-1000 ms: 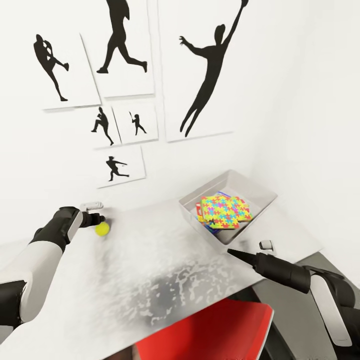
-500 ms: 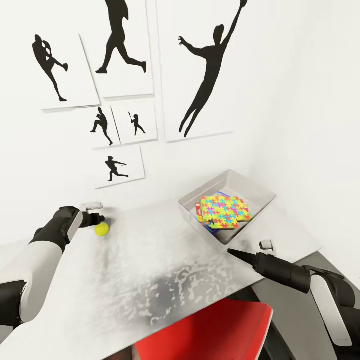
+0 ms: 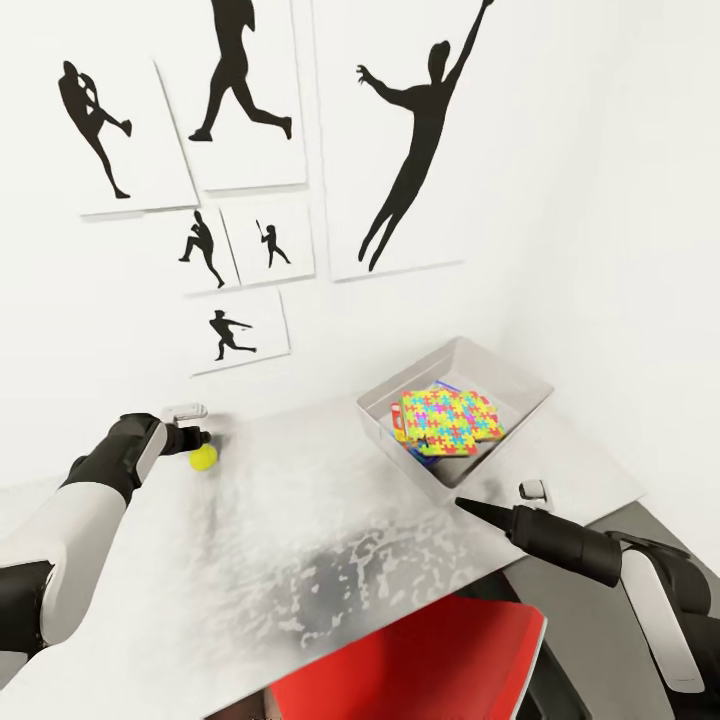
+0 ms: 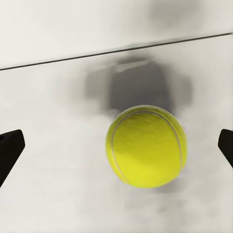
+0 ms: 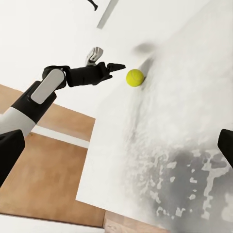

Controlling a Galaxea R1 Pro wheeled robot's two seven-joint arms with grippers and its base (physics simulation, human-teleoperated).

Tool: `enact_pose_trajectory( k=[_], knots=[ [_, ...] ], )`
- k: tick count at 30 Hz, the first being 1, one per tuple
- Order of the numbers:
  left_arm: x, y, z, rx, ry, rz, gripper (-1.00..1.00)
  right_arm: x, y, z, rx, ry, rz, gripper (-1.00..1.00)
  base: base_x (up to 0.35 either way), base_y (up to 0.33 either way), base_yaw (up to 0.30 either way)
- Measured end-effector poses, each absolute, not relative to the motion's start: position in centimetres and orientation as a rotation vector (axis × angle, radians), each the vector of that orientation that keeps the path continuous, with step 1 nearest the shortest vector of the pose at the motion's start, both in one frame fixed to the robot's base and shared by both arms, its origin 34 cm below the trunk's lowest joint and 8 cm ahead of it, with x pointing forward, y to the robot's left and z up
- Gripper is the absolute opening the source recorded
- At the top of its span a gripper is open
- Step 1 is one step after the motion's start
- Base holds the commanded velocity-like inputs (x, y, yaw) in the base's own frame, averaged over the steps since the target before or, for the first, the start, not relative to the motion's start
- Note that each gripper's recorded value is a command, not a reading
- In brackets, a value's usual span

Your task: Put all the toys in the child's room - the three board games (two on the bed and one on the table), the two jigsaw puzzles on the table, and the tennis ball on the table - inside the toy box on the table in the child's room.

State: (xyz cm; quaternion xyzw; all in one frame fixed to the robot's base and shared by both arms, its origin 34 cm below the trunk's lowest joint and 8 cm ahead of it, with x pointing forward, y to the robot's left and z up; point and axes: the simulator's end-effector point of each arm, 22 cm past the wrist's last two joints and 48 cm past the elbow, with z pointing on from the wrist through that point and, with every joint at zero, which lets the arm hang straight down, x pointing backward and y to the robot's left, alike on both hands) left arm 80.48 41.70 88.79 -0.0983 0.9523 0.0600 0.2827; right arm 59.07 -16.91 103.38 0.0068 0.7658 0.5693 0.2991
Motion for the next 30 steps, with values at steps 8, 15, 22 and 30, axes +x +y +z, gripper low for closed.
enact_pose_trajectory(
  k=[8,15,22,30],
  knots=[
    [80.4,41.7,88.0,-0.263,2.559,0.162,1.0,59.1,-17.0,102.8,0.026,2.045,1.512,1.0,0.0,0.0,0.0],
    [80.4,41.3,87.2,-0.26,2.568,0.156,1.0,60.1,-20.3,103.3,0.099,2.0,1.471,1.0,0.0,0.0,0.0],
    [80.4,41.1,86.6,-0.258,2.576,0.153,1.0,58.5,-23.3,106.7,0.119,1.82,1.588,1.0,0.0,0.0,0.0],
    [80.4,40.8,85.9,-0.254,2.583,0.148,1.0,57.4,-25.3,108.4,0.125,1.714,1.641,1.0,0.0,0.0,0.0]
  ],
)
